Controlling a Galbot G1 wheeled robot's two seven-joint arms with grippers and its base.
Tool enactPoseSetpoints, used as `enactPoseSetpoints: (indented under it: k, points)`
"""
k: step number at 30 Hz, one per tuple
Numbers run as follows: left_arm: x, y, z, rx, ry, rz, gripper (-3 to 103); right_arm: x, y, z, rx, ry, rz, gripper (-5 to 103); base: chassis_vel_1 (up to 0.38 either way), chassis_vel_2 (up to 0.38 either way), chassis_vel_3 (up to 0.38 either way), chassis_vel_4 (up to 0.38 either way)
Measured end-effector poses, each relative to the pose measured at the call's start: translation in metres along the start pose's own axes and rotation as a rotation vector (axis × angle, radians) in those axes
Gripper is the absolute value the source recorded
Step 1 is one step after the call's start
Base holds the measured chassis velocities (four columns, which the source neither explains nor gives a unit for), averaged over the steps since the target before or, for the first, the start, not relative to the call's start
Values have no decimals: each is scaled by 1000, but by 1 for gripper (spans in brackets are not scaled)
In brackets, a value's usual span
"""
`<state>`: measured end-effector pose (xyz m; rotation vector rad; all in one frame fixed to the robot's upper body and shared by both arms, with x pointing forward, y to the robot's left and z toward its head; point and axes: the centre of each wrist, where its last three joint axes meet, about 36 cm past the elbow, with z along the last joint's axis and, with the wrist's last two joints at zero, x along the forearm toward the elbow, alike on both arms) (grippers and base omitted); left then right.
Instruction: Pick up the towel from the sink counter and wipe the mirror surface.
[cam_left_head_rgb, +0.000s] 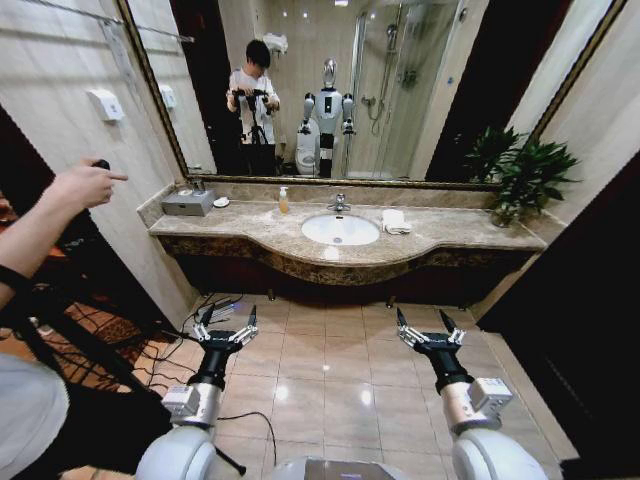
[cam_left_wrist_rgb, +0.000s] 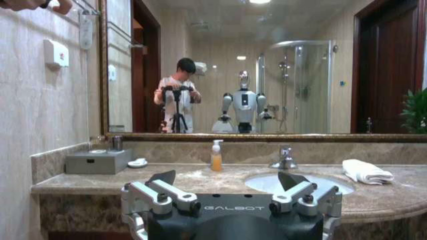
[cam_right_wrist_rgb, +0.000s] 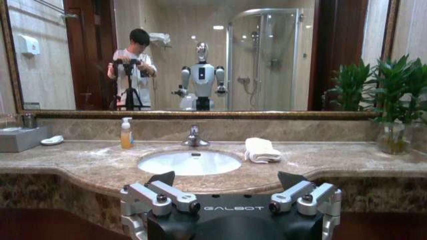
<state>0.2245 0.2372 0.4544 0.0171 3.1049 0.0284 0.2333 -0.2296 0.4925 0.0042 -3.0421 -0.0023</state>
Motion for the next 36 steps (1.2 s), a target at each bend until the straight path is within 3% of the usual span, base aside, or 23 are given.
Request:
enactPoseSetpoints:
  k: [16, 23, 29, 36]
  points:
    - [0, 0, 0, 0, 0, 0, 100, 4, -4, -5, 2, -5, -6, 100, -45, -54, 43, 45]
    - [0, 0, 0, 0, 0, 0, 100, 3, -2, -2, -13, -37, 21, 100, -35, -49, 34, 40]
    - [0, 0, 0, 0, 0, 0, 100, -2, 1, -8, -96, -103, 42, 100, 0, 0, 0, 0]
    - [0, 0, 0, 0, 0, 0, 100, -13, -8, -8, -72, -148, 81, 100, 0, 0, 0, 0]
